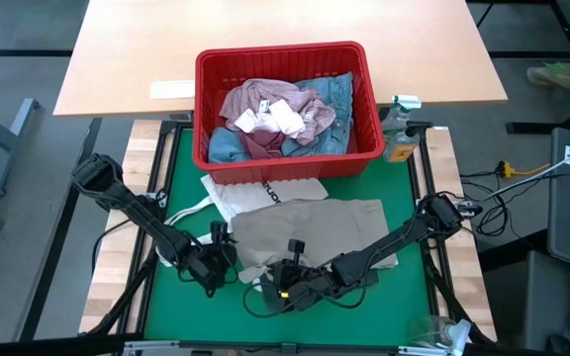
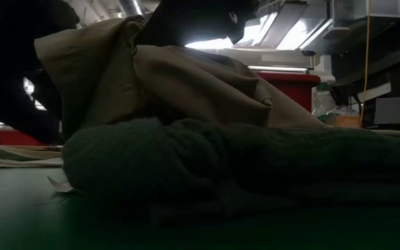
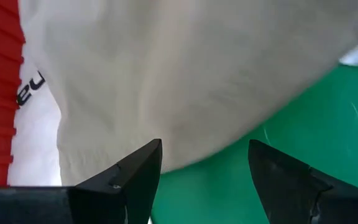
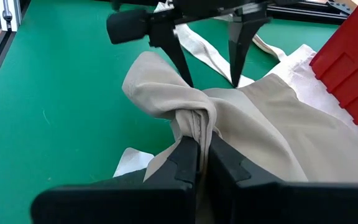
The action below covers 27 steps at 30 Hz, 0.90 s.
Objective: Fold laundry
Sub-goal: Fold the grey shorts
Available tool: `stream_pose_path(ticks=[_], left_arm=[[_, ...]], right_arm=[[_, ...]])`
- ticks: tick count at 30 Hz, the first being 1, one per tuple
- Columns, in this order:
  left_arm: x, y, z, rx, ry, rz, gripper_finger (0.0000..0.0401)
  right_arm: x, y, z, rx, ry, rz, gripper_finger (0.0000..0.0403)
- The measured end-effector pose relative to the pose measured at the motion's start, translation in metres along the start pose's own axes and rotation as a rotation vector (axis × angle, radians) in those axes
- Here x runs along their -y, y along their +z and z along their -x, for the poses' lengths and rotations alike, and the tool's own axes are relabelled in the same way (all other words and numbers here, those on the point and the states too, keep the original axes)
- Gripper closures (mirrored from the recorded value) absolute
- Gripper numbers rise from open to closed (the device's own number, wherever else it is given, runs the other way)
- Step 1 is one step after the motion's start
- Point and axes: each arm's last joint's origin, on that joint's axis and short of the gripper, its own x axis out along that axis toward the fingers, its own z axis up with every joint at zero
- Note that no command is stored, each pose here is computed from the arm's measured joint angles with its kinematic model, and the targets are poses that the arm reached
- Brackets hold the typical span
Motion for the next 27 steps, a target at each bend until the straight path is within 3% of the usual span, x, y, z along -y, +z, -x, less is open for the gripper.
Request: stream_pose_path(ticks=[13, 27], left_arm=[[-0.003, -0.008, -0.014, 0.128, 0.053, 0.082, 0.0169], [-0.009, -0.007, -0.020, 0.124, 0.034, -0.047, 0.0170]], right_arm=[[0.000, 0.000, 0.000, 0.001, 0.000, 0.000, 0.0384], [0.000, 0.000, 0.000, 0.001, 0.000, -0.001, 0.0384]])
